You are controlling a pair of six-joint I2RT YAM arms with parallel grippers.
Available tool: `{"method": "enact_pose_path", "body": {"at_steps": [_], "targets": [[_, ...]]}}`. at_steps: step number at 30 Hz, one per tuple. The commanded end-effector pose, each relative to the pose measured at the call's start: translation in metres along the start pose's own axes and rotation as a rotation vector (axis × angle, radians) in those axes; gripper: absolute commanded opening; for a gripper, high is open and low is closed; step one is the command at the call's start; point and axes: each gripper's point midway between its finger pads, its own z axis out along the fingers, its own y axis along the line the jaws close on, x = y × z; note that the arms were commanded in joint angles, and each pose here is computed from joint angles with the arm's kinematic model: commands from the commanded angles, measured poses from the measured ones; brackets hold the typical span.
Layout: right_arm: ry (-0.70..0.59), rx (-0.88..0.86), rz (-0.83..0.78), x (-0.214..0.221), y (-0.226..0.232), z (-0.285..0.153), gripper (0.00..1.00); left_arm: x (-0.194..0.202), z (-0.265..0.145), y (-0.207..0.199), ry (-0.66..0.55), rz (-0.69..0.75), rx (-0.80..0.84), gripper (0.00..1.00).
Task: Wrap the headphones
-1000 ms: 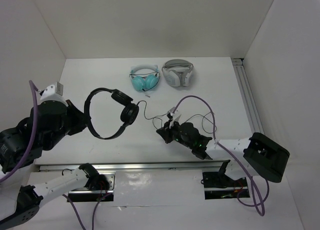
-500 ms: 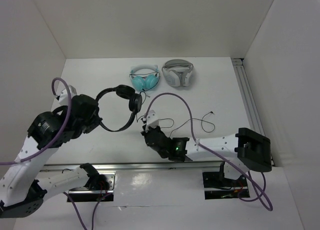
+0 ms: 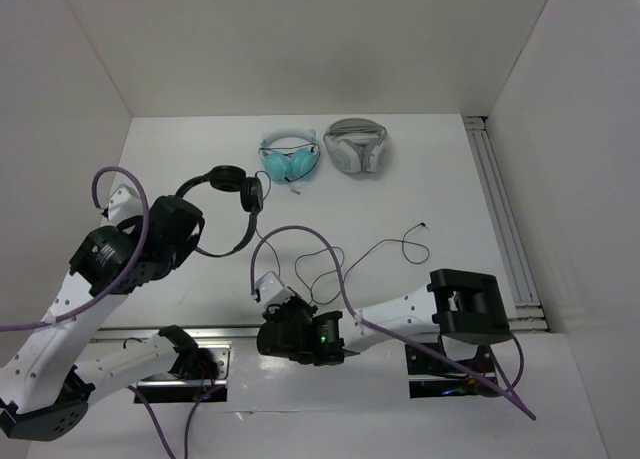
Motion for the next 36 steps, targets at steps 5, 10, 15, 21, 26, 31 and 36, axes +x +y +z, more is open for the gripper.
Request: {"method": "enact_pose_path", "body": {"at_steps": [5,10,15,21,26,31,36], "targets": [[-0.056,0.055,-0.073,-0.028,0.020,-0.008,0.00,-0.006,0.010,0.005,-0.050,-0.075,-0.033,0.00],[-0.093,-0.082,-0.137,-0.041,0.051,-0.019,0.00,0.000,0.017,0.004,-0.045,-0.060,-0.063,0.00],[-0.136,-0.200,-0.160,-0.056,0.071,-0.032,0.00,0.008,0.024,0.006,-0.031,-0.033,-0.097,0.00],[-0.220,-0.485,-0.217,-0.075,0.103,-0.061,0.00,0.024,0.036,0.009,0.004,0.006,-0.095,0.00],[-0.280,-0.625,-0.236,-0.087,0.111,-0.081,0.00,0.036,0.040,0.001,0.049,0.043,-0.021,0.00],[-0.384,-0.767,-0.193,-0.117,0.100,-0.111,0.00,0.045,0.046,0.005,0.072,0.115,-0.018,0.00],[-0.379,-0.876,-0.167,-0.134,0.080,-0.111,0.00,0.054,0.050,-0.001,0.101,0.139,0.012,0.00]]}}
